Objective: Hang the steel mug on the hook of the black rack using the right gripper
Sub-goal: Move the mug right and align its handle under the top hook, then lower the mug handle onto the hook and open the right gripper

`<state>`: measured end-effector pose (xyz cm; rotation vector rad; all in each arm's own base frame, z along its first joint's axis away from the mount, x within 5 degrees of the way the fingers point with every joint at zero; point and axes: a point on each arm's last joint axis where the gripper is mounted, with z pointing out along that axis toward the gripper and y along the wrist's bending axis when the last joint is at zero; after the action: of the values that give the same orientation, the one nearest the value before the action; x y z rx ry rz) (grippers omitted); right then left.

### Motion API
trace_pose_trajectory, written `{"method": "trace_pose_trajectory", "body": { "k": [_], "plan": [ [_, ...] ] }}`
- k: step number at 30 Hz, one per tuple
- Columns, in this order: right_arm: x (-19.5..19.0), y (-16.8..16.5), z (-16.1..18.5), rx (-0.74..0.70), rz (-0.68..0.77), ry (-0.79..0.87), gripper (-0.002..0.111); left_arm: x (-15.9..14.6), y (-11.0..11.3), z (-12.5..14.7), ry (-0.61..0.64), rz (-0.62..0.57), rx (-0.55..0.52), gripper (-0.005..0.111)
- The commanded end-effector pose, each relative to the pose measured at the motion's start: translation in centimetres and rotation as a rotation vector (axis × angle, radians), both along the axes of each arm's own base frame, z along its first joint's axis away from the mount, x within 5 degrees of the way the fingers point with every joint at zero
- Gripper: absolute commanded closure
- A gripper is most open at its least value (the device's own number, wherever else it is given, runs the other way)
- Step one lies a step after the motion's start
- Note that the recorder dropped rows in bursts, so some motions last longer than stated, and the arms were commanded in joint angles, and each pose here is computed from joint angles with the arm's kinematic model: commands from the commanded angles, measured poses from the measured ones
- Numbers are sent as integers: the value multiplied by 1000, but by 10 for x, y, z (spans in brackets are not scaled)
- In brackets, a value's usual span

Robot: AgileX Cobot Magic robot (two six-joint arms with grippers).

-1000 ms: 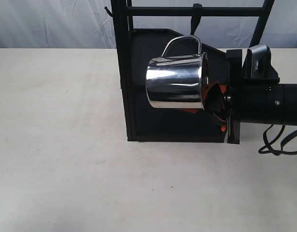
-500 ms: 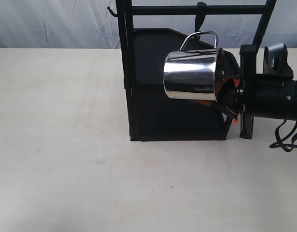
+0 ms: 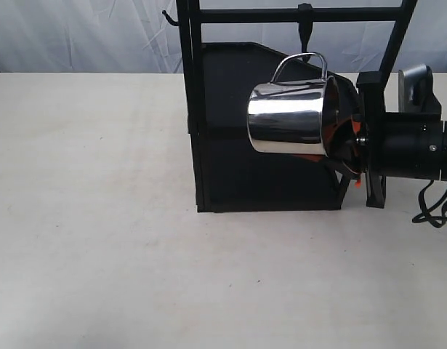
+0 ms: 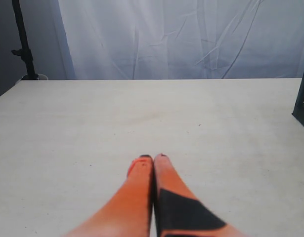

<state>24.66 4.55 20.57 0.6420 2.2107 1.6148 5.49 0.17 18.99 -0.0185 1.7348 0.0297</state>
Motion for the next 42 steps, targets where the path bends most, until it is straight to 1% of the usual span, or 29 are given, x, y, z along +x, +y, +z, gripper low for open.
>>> {"method": "trace_pose_trajectory", "body": {
  "k": [1,4,5,7,11,14,15,20,37,42],
  "plan": [
    [0,-6,-10,-69,-36,46,109,0,0,2,-12,-5,-2,107],
    [0,-5,-9,-75,-19,23,108,0,0,2,-12,-5,-2,107],
    [-1,-5,-9,-71,-16,22,105,0,0,2,-12,-5,-2,107],
    [-1,-4,-8,-62,-8,19,94,0,0,2,-12,-5,-2,107],
    [-2,-3,-7,-41,-2,22,67,0,0,2,-12,-5,-2,107],
    [-3,-2,-5,-22,15,17,56,0,0,2,-12,-5,-2,107],
    [-3,-2,-4,-14,21,15,55,0,0,2,-12,-5,-2,107],
    [-6,2,-1,28,70,3,54,0,0,2,-12,-5,-2,107],
    [-8,3,1,42,90,-3,54,0,0,2,-12,-5,-2,107],
    [-10,2,6,29,74,-15,54,0,0,2,-12,-5,-2,107]
  ]
}}
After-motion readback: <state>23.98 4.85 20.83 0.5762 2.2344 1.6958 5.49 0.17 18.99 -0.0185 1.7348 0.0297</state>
